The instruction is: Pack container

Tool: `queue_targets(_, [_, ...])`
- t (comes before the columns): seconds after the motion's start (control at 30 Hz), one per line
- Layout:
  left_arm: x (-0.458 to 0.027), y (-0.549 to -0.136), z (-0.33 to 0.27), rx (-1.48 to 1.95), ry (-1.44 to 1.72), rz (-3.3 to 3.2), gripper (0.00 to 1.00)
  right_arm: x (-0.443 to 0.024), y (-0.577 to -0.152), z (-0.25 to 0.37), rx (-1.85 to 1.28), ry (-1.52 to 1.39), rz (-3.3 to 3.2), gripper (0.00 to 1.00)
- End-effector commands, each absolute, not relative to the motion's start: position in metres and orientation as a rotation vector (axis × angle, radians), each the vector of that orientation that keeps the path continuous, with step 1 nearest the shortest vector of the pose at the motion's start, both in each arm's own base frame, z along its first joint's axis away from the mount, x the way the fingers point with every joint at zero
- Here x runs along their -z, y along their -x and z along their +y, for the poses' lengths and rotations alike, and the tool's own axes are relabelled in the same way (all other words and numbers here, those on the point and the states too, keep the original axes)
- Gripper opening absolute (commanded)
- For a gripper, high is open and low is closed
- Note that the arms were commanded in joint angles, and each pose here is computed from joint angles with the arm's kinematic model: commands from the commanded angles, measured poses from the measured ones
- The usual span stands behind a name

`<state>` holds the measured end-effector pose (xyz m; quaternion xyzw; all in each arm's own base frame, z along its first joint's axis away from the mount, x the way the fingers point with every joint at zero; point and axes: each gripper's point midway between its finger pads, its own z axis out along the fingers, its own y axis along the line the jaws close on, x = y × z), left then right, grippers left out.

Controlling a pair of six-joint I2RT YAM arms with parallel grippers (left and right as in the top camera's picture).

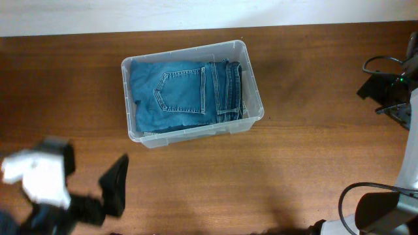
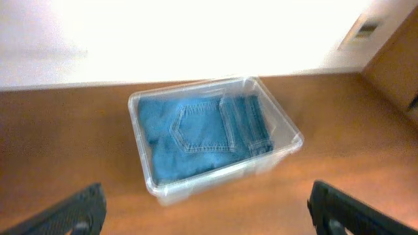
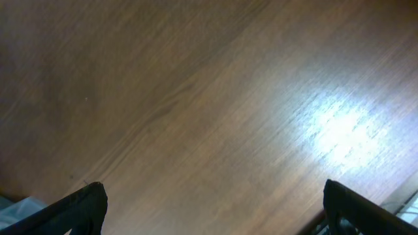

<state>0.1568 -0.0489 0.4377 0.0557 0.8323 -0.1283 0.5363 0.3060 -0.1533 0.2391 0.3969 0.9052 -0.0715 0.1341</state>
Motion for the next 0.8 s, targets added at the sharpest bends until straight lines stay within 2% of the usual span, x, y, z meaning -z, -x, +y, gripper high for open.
queue_targets(0.0, [-0.405, -0.152, -0.052, 0.428, -0.012, 1.964, 0.99, -0.243, -0.304, -0.154, 0.208, -1.163, 2.605, 0.98])
queue_targets(0.07, [-0.382, -0.149, -0.051, 0.477, 0.075, 1.998, 0.99, -0.243, -0.304, -0.154, 0.208, -1.163, 2.605, 0.98])
queue_targets(0.1, [-0.349, -0.146, -0.050, 0.475, 0.115, 2.084, 0.99, -0.243, -0.304, -0.154, 0.208, -1.163, 2.605, 0.98])
queue_targets(0.17, [-0.319, -0.141, -0.050, 0.455, 0.131, 2.198, 0.99, -0.243, -0.304, -0.154, 0.208, -1.163, 2.605, 0.98])
queue_targets(0.37, [-0.305, -0.147, -0.038, 0.354, 0.157, 2.224, 0.99, -0.243, -0.304, -0.154, 0.208, -1.163, 2.605, 0.98])
queue_targets(0.5, [-0.289, -0.156, -0.032, 0.223, 0.056, 2.242, 1.00, -0.243, -0.304, -0.154, 0.208, -1.163, 2.605, 0.98])
queue_targets(0.77, [-0.234, -0.206, -0.043, 0.148, -0.107, 2.126, 0.99, -0.243, -0.304, -0.154, 0.208, -1.163, 2.605, 0.98])
